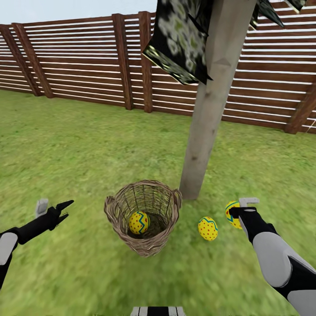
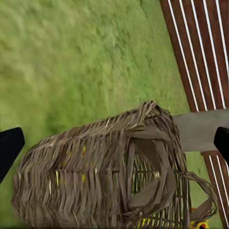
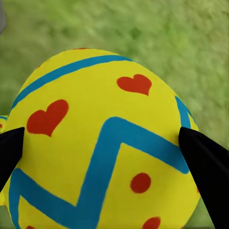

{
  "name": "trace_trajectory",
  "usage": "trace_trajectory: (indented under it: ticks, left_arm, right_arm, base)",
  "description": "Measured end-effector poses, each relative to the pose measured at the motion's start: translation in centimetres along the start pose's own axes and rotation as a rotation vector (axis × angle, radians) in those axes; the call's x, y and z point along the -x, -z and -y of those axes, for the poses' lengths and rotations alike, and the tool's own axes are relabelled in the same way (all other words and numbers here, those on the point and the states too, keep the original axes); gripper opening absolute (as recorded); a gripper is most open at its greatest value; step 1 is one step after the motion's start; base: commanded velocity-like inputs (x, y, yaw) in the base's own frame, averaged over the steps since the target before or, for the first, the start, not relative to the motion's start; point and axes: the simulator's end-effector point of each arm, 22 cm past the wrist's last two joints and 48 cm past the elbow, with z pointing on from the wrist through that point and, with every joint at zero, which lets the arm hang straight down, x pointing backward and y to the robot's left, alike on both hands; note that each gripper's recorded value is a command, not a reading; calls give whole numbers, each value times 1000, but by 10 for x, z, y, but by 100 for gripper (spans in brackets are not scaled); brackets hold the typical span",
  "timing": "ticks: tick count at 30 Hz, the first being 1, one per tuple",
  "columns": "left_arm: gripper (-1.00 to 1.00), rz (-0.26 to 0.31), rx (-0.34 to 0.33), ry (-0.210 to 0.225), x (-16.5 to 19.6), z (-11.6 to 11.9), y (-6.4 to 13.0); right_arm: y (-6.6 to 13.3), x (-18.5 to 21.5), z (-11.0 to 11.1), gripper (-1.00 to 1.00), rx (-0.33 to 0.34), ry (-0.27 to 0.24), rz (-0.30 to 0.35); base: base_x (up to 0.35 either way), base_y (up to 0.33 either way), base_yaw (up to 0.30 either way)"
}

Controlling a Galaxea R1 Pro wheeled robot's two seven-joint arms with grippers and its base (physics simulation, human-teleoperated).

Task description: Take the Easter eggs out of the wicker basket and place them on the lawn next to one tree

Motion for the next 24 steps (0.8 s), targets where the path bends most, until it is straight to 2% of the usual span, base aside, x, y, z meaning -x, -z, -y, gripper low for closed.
trace_trajectory:
  ticks: [3,5,16,20,21,22,24]
  left_arm:
    - [100,-2,12,27,-7,-12,-3]
    - [100,-5,33,31,-12,-23,-4]
    - [100,-25,68,35,-23,-46,-12]
    - [100,-32,81,43,-27,-55,-14]
    - [100,-33,83,46,-28,-57,-15]
    - [100,-33,88,47,-27,-59,-14]
    - [100,-11,96,57,-18,-66,-9]
  right_arm:
    - [-4,-13,-7,-100,7,8,-27]
    - [-7,-17,-6,-100,3,14,-35]
    - [-24,-60,-11,-100,-13,48,-82]
    - [-29,-72,-21,-100,-13,54,-91]
    - [-26,-87,-13,-100,-155,62,-31]
    - [-25,-102,-23,-100,-145,64,-58]
    - [-28,-106,-23,-100,-144,68,-64]
  base:
    - [0,0,0]
    - [0,0,0]
    - [0,0,0]
    - [0,0,0]
    - [-37,26,0]
    - [-164,121,0]
    - [-232,173,0]
